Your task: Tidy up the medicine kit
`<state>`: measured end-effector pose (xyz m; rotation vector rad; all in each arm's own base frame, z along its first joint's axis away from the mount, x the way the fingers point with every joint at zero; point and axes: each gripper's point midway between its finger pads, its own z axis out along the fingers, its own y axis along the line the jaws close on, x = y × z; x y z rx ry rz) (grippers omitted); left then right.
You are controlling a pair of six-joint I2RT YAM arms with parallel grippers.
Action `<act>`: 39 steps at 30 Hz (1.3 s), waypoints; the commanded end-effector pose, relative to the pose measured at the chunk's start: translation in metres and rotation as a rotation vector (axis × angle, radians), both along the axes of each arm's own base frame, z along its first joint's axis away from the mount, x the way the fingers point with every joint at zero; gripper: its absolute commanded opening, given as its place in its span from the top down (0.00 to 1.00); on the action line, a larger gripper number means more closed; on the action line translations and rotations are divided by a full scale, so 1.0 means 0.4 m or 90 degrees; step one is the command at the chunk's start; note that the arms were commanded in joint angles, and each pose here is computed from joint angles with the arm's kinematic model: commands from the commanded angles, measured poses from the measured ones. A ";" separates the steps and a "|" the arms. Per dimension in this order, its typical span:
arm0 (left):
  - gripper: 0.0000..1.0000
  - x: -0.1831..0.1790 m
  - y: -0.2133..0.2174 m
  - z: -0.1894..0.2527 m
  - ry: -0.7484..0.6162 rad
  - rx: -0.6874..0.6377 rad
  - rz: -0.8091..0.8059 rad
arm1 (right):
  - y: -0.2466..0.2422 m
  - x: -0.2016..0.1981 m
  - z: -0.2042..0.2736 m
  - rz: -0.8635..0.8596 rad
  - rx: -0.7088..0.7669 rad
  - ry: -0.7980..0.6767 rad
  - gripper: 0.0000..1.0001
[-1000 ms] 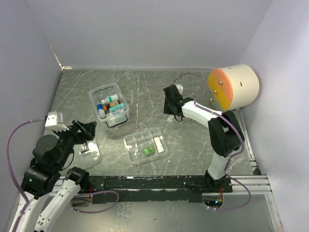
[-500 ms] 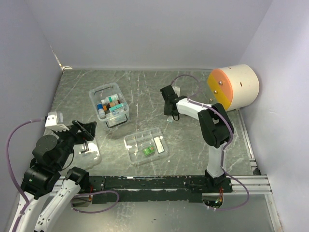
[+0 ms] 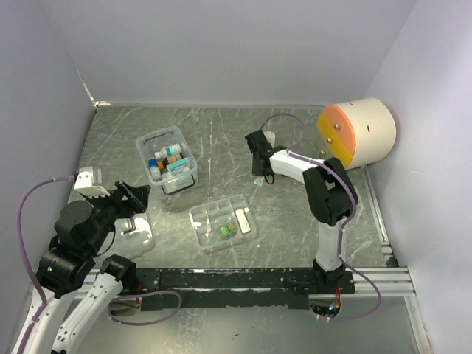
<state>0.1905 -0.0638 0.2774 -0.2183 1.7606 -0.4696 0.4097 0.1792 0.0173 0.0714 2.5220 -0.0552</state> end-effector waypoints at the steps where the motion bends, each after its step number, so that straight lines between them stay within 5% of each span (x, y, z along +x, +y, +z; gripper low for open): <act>1: 0.06 0.003 -0.009 0.009 -0.013 0.003 -0.014 | -0.010 -0.015 0.064 0.017 0.006 -0.021 1.00; 13: 0.07 0.005 -0.010 0.006 -0.008 0.004 -0.013 | 0.081 -0.203 0.249 0.173 0.138 -0.093 1.00; 27: 0.08 0.010 -0.019 0.000 -0.001 0.008 -0.024 | 0.159 -0.468 0.214 0.369 0.288 -0.058 1.00; 39: 0.07 0.006 -0.014 0.004 -0.007 0.006 -0.020 | 0.177 -0.496 0.146 0.409 0.254 -0.034 1.00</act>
